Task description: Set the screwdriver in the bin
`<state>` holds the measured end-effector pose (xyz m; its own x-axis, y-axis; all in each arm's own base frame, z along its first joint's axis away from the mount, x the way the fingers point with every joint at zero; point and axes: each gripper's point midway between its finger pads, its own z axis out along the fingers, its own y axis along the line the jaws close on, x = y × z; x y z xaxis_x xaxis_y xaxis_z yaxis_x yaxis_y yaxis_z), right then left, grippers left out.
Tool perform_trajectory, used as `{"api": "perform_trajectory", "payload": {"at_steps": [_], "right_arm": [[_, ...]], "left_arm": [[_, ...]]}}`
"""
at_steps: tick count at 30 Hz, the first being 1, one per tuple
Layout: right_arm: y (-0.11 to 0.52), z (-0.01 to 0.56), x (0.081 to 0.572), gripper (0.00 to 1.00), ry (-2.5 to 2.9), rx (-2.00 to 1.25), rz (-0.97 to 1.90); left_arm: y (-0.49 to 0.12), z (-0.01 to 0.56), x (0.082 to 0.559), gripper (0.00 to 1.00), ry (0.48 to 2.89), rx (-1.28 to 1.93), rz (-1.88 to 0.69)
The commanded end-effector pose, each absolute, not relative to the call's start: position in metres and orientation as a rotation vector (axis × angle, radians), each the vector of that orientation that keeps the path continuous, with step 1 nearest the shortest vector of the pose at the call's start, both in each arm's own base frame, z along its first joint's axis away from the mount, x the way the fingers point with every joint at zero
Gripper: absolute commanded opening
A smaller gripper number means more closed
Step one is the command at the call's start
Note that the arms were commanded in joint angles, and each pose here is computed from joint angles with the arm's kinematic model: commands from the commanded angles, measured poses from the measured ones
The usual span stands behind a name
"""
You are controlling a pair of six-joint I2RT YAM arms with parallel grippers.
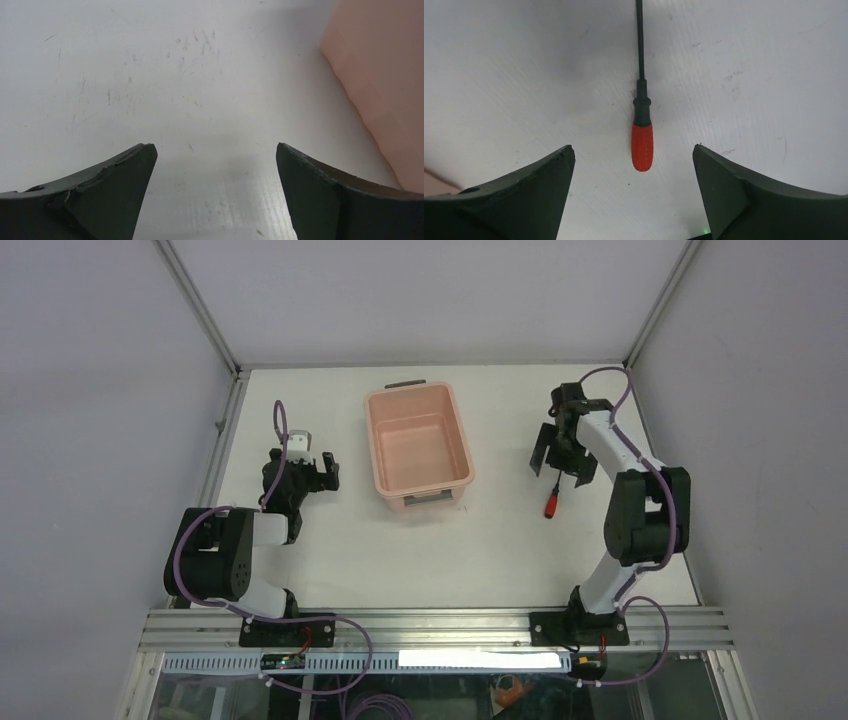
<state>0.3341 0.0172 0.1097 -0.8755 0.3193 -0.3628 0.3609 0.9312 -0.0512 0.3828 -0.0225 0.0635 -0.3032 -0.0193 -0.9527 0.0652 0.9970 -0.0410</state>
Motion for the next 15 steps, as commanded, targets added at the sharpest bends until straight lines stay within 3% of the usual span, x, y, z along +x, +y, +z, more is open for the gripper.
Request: {"api": "perform_trajectory", "payload": {"at_steps": [1, 6, 8, 12, 14, 15], "right_arm": [[0.02, 0.077, 0.316, 0.88, 2.877, 0.48, -0.143], [0.016, 0.026, 0.306, 0.76, 2.951, 0.516, -0.168], [0.014, 0.012, 0.303, 0.64, 2.972, 0.52, -0.18], [0.009, 0.003, 0.299, 0.26, 3.009, 0.478, -0.215], [0.007, 0.012, 0.301, 0.0, 3.01, 0.443, -0.226], [0.006, 0.019, 0.303, 0.0, 3.004, 0.419, -0.23]], "left_arm": [[-0.021, 0.08, 0.393, 0.99, 1.821, 0.02, -0.085], [-0.021, 0.08, 0.393, 0.99, 1.82, 0.02, -0.086], [-0.021, 0.08, 0.393, 0.99, 1.821, 0.021, -0.085], [-0.021, 0.08, 0.393, 0.99, 1.82, 0.02, -0.085], [-0.021, 0.08, 0.393, 0.99, 1.821, 0.021, -0.085], [-0.021, 0.08, 0.393, 0.99, 1.82, 0.021, -0.084]]}}
